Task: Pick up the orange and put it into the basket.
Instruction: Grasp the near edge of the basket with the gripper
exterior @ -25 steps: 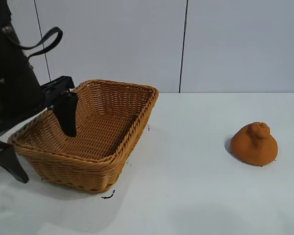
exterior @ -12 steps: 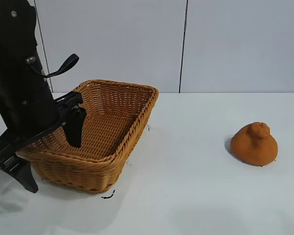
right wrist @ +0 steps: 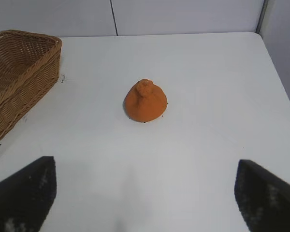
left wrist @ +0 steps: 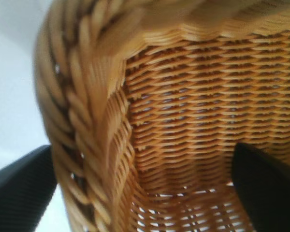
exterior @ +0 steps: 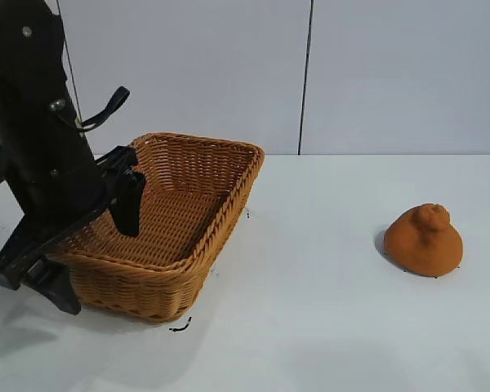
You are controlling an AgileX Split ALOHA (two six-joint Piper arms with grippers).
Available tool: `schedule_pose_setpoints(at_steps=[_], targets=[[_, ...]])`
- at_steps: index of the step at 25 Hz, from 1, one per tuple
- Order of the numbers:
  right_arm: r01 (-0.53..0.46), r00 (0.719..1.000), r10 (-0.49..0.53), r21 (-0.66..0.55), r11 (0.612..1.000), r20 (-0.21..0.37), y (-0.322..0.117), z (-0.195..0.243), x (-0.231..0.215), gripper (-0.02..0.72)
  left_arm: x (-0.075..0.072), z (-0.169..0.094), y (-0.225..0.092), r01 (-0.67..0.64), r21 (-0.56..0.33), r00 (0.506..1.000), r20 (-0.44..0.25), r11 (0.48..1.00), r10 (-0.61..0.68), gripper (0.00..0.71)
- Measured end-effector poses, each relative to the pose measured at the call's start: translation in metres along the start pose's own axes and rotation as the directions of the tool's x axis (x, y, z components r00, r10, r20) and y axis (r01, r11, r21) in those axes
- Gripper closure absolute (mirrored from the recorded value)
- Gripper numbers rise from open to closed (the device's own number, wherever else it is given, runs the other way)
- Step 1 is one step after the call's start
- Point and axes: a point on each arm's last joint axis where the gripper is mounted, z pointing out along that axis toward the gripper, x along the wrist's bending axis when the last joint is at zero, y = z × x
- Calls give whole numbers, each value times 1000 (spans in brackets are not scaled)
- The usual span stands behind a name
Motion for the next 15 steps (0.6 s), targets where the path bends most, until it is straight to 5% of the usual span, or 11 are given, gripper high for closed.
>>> schedule_pose_setpoints(at_steps=[7,15], targets=[[0,1000,0,0,1000,0,0,0,0,10,2,10,1,2,-5,999,-33,1000,-2,49],[-1,1000,1,0,1000,0,0,0,0,10,4,10,2,9,-5,998,-56,1000,-9,438]])
